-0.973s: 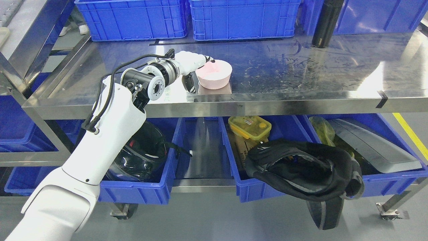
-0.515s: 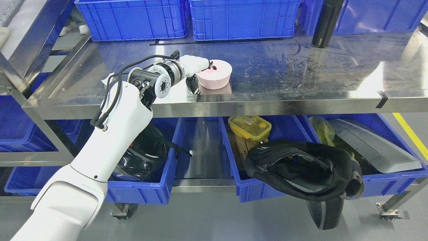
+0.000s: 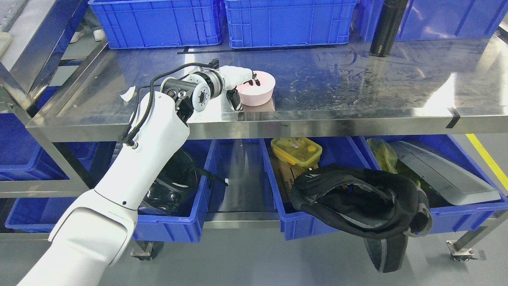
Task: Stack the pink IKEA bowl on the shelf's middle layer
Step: 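Reach the left hand to the pink bowl rim and close fingers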
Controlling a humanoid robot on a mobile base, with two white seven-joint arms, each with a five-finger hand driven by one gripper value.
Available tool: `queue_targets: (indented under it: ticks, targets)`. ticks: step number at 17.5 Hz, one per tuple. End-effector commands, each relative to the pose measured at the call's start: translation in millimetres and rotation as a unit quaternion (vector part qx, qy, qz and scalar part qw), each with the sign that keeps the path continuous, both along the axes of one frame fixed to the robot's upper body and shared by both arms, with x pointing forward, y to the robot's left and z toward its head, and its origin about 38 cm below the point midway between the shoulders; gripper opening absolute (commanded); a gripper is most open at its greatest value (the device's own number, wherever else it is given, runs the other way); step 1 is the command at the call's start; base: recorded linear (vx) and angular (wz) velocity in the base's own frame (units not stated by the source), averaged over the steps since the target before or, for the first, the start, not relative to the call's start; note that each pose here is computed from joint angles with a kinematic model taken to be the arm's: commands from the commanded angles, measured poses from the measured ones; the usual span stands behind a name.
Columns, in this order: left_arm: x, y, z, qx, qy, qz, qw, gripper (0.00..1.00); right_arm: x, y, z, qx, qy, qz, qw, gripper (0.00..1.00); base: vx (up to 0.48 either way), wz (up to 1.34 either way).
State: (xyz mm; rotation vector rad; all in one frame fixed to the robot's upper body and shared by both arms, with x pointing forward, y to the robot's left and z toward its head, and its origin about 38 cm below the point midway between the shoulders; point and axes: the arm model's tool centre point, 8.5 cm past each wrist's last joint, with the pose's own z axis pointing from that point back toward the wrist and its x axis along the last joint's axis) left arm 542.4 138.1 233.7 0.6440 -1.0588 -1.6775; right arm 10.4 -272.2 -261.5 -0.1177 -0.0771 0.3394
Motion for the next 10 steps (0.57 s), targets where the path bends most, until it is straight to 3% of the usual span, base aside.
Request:
queue_targets:
  ticks: [1,8,10]
  targets:
    - [7.5,-3.6,-21.4,0.008,0.031,0.017,0.999,0.63,-4.1,-10.1,0.7,-0.007,-0.001,0.0,1.0,1.0,0.0,0.0]
    - [12.4,-26.3,-24.4,-0.011,0.049,0.014,0.999,0.47,-4.1,-10.0,0.7,-0.007,-0.001,0.001,1.0,1.0,0.0,0.0]
    - [12.7,-28.7,-23.6,-0.021,0.047,0.015,0.999,0.35,-4.1,-10.0,0.7,-0.007,-0.001,0.001,1.0,1.0,0.0,0.0]
